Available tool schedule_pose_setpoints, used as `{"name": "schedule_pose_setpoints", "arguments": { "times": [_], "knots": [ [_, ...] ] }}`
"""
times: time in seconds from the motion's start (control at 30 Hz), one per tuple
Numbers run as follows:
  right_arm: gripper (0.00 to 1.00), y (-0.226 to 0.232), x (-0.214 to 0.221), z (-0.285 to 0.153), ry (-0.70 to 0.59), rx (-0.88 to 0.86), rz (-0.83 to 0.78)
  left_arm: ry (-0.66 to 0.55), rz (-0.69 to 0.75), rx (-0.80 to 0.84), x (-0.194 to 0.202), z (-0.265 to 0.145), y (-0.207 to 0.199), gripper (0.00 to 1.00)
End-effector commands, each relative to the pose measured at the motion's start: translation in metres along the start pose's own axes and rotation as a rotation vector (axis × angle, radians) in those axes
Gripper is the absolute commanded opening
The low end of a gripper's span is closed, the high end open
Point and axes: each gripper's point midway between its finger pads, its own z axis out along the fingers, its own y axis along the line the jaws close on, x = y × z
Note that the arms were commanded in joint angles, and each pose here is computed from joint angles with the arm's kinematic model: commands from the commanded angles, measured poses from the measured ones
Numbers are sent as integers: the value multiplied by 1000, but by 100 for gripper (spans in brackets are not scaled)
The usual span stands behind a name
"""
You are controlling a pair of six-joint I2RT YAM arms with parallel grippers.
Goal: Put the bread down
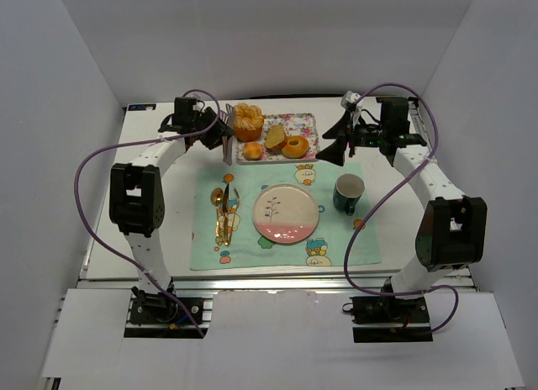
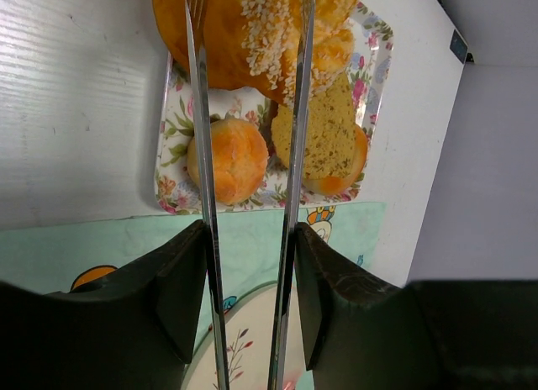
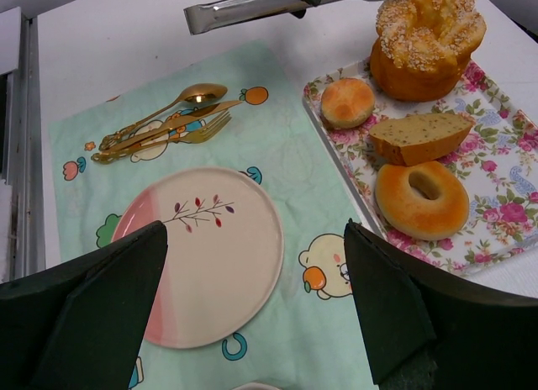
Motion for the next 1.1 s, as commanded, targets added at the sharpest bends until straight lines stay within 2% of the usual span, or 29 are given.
{"name": "schedule_pose_setpoints", "arguments": {
  "times": [0.0,0.3,0.73,1.07],
  "knots": [
    [89,4,-11,-6,-22,4,-43,-10,11,79,-10,-8,-27,54],
    [89,3,-9,-6,-20,5,-38,25,-10,124,-6,-4,-33,54],
    [90,4,-9,-6,-25,1,-32,69,34,4,1,-6,-12,56],
    [89,5,-9,-6,-28,-1,-32,80,45,37,-1,-8,-21,57]
  ]
}}
